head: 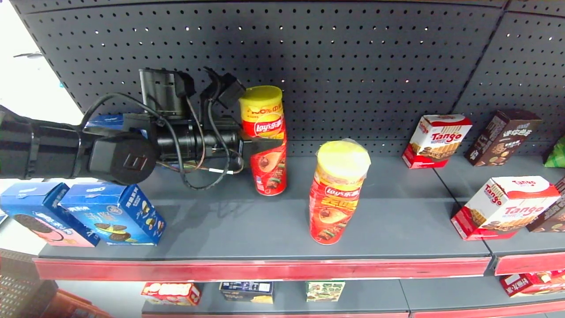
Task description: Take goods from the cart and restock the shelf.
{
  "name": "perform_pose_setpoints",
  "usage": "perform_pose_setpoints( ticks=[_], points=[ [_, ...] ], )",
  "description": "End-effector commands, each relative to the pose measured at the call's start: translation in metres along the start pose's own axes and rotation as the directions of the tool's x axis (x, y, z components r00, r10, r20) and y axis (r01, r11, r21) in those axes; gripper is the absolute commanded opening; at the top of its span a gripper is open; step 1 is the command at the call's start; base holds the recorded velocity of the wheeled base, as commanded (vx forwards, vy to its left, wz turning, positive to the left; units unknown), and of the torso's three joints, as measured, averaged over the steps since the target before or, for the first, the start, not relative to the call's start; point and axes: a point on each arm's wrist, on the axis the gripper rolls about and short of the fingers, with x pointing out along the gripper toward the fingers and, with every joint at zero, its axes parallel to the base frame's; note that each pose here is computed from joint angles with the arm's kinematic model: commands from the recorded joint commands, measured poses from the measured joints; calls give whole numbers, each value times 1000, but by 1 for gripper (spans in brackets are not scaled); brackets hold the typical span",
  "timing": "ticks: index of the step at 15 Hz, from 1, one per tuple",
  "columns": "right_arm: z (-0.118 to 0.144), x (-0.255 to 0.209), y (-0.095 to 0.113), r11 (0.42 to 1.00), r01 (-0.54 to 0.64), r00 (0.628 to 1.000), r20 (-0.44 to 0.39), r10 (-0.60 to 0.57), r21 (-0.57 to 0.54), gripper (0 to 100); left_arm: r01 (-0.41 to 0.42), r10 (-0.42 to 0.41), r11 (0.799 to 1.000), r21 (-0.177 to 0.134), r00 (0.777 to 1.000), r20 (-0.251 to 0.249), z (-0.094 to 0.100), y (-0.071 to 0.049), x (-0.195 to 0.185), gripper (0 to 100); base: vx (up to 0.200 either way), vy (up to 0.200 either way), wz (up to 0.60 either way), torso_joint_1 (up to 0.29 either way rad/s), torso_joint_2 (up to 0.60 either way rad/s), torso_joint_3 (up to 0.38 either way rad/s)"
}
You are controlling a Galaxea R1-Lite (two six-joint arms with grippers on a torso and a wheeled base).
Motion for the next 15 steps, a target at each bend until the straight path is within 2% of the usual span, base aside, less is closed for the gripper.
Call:
perform_pose_setpoints(
  ticks=[1, 4, 8, 12, 13, 15],
  points=[
    [0, 0, 0, 1000, -1, 1000, -5, 1, 0, 100, 52, -52, 998, 20, 998, 16, 6, -2, 24, 0, 0, 0, 0, 0, 0, 0],
    [0, 0, 0, 1000, -1, 1000, -5, 1, 0, 100, 79, -80, 996, 30, 997, 24, 5, -5, 43, 0, 0, 0, 0, 0, 0, 0],
    [0, 0, 0, 1000, -1, 1000, -5, 1, 0, 100, 76, -78, 996, 43, 996, 34, 0, 5, 60, 0, 0, 0, 0, 0, 0, 0],
    [0, 0, 0, 1000, -1, 1000, -5, 1, 0, 100, 70, -74, 991, 110, 997, 36, -7, 13, 72, 0, 0, 0, 0, 0, 0, 0],
    [0, 0, 0, 1000, -1, 1000, -5, 1, 0, 100, 70, -75, 990, 120, 997, 34, -9, 14, 74, 0, 0, 0, 0, 0, 0, 0],
    [0, 0, 0, 1000, -1, 1000, -5, 1, 0, 100, 78, -82, 989, 122, 996, 30, -13, 13, 79, 0, 0, 0, 0, 0, 0, 0]
  ],
)
